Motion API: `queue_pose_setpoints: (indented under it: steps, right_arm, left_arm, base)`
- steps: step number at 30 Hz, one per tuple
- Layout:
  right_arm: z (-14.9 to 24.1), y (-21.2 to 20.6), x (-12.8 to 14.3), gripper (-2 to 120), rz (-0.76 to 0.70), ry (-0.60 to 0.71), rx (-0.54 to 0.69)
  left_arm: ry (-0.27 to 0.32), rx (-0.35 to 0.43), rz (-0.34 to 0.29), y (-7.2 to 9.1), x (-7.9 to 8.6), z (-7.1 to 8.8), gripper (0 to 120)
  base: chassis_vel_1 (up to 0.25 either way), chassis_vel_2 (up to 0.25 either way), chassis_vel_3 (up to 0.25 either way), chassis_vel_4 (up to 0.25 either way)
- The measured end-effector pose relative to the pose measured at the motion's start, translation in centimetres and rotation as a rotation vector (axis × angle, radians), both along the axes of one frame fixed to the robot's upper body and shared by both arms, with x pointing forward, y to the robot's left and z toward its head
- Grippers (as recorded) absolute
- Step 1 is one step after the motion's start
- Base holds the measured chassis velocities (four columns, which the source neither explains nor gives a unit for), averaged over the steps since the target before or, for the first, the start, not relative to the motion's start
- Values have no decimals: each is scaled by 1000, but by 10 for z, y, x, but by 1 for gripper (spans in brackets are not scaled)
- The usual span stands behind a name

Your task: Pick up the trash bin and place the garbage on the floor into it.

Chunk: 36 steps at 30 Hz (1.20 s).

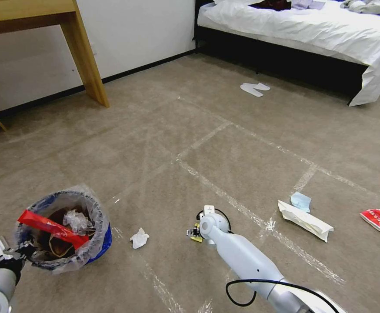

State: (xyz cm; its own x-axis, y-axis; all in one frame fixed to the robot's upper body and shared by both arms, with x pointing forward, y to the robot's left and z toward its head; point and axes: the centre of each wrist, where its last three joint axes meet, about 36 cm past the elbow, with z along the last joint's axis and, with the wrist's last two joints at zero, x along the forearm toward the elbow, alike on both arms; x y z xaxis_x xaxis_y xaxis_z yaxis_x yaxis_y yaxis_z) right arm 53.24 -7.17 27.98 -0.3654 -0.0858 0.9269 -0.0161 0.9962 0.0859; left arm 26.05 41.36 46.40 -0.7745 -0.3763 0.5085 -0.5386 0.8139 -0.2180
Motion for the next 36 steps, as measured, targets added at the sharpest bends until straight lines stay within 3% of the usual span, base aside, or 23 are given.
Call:
queue_pose_setpoints:
  steps: [3,9,27,32,36]
  right_arm:
    - [-5,0,1,90,0,-8,-2]
    - [-9,4,0,85,7,-21,-6]
    - [-12,17,1,83,46,-48,-12]
    - [-12,18,1,76,47,-54,-16]
    - [-11,15,2,63,46,-59,-19]
  left_arm:
    - [0,2,-2,0,0,0,0]
    - [0,2,-2,0,0,0,0]
    - [-4,2,-2,0,0,0,0]
    - [-4,1,-2,0,1,-1,0]
    - [-4,-1,-2,0,2,-2,0]
  base:
    - [0,0,0,0]
    - [0,0,0,0]
    - [0,0,0,0]
    - [0,0,0,0]
    - [0,0,0,0]
